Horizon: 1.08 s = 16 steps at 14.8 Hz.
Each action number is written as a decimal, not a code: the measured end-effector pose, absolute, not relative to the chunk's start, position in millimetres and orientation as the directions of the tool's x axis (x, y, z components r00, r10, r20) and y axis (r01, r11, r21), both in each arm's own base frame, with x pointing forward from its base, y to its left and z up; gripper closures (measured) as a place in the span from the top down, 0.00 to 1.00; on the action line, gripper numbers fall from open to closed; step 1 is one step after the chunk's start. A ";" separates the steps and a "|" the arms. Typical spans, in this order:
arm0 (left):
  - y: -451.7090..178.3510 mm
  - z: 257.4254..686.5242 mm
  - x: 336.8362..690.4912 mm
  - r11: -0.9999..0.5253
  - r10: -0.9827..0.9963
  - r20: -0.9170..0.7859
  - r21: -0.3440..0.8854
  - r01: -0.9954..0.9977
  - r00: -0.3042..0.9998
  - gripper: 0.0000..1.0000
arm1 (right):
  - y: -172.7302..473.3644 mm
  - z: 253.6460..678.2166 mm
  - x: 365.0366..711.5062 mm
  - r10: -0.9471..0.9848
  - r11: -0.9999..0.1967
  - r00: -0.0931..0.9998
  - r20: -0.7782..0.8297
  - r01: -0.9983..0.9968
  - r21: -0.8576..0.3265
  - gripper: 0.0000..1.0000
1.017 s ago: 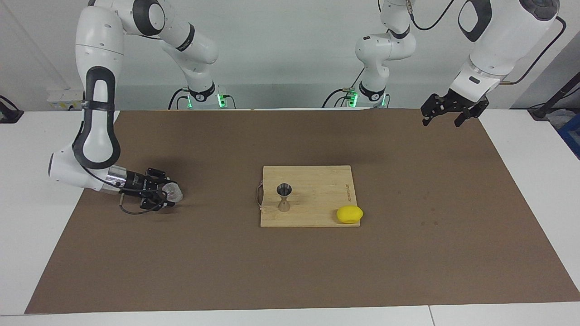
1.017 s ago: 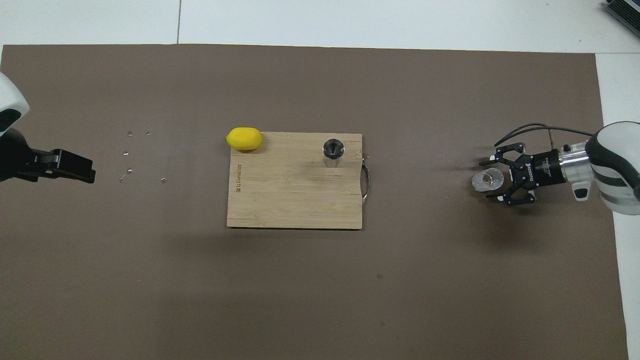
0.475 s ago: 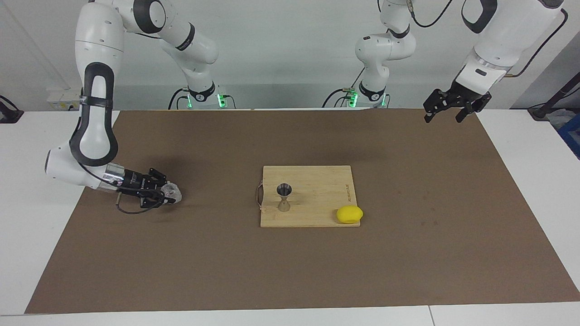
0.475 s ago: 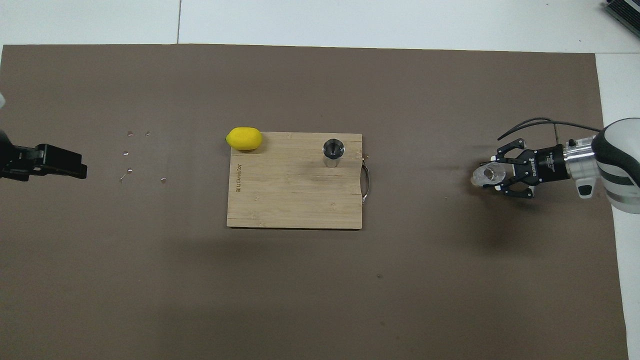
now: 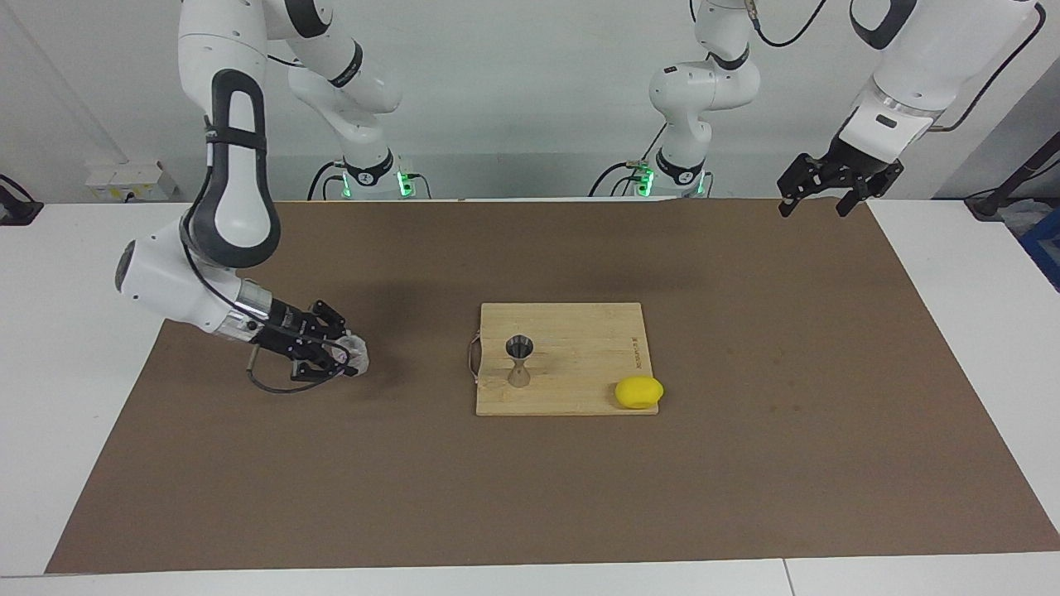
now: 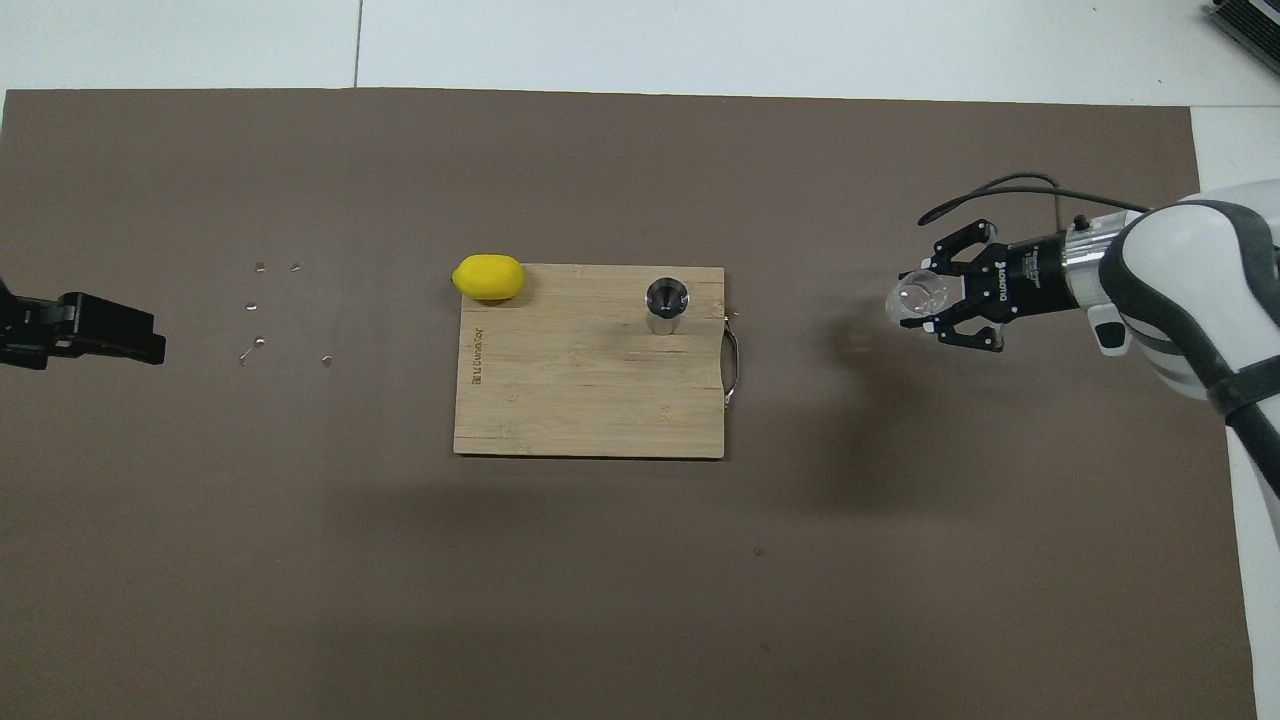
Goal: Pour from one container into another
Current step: 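Carry the glass cup with the right gripper above the dark cup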
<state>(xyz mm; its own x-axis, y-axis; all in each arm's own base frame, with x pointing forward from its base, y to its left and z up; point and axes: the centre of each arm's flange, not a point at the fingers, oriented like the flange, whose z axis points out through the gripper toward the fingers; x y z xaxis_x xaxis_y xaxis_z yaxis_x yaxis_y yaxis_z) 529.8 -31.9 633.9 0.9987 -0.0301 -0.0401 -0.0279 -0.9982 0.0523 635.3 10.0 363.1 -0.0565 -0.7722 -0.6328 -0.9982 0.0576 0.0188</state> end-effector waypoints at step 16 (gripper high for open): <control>-34.9 631.1 528.3 -0.998 -0.041 -0.054 0.052 -0.038 0.998 1.00 | 221.0 412.7 659.0 -0.914 -0.014 0.021 -0.405 -1.000 -0.023 0.51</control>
<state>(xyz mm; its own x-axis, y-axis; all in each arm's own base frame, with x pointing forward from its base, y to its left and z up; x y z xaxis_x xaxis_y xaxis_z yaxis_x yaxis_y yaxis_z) 528.3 -34.9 631.1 0.9977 -0.0411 -0.0544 -0.0383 -0.9979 0.0516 659.0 221.0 412.7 0.0215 -0.9142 -0.4048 -0.9997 -0.0135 -0.0225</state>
